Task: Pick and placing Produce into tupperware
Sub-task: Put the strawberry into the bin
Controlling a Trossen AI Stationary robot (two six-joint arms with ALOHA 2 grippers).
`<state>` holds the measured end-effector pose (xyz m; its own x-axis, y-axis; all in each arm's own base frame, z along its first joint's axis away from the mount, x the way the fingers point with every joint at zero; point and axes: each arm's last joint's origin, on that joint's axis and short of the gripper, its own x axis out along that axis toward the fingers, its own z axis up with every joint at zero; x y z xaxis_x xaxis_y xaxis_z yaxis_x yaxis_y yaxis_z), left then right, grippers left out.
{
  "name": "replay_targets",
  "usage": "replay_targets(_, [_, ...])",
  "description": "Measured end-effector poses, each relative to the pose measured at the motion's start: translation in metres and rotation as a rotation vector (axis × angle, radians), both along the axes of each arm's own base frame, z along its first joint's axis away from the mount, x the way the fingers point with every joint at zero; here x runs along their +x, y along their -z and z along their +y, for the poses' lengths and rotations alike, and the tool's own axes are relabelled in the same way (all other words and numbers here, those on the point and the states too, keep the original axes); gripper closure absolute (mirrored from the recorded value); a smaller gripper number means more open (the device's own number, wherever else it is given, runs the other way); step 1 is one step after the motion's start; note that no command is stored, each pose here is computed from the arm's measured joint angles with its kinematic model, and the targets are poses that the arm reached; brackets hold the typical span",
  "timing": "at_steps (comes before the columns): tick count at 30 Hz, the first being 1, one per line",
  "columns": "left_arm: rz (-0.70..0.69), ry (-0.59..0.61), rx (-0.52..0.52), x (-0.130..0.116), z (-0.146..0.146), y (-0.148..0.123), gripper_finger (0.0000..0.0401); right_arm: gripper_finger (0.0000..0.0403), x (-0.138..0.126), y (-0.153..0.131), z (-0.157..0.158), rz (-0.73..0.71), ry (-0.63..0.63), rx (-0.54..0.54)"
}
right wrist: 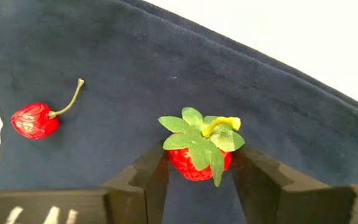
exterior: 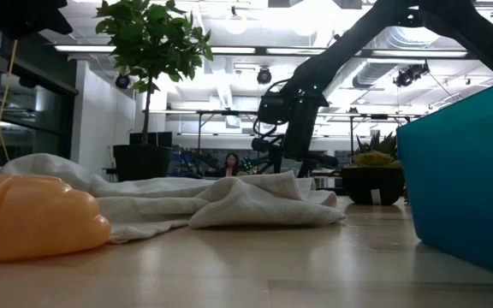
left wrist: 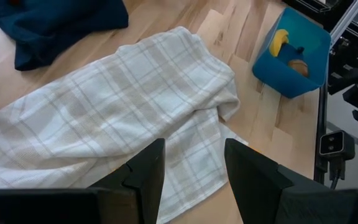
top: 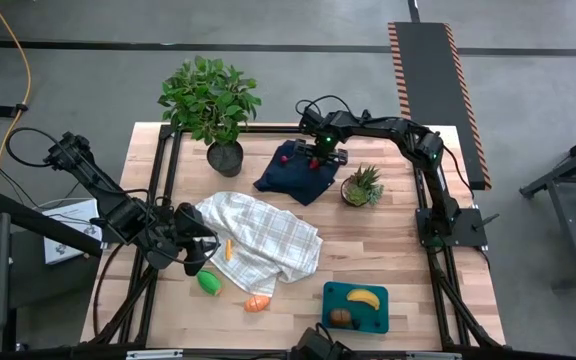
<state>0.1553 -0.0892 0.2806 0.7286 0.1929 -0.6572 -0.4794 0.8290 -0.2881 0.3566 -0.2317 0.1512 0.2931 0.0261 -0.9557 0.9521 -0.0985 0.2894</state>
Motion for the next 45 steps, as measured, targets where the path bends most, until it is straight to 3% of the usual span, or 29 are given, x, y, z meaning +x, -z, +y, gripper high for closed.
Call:
replay_targets(10, [-0.003, -0.009, -0.008, 0.0, 0.0, 0.0, 0.0245, 0.0258, 0.0, -0.002, 0.0, 0.003, -0.019, -0.004])
replay_targets(28, [-0.014, -0.012, -0.013, 0.001, 0.0, -0.001, 0.0245, 0.0258, 0.002, -0.057, -0.005, 0.106, -0.139, -0.055])
replay_targets(45, [-0.001, 0.004, -0.032, 0.0, -0.001, 0.0, 0.0245, 0.0258, 0.007, -0.098, 0.001, 0.105, -0.229, -0.082])
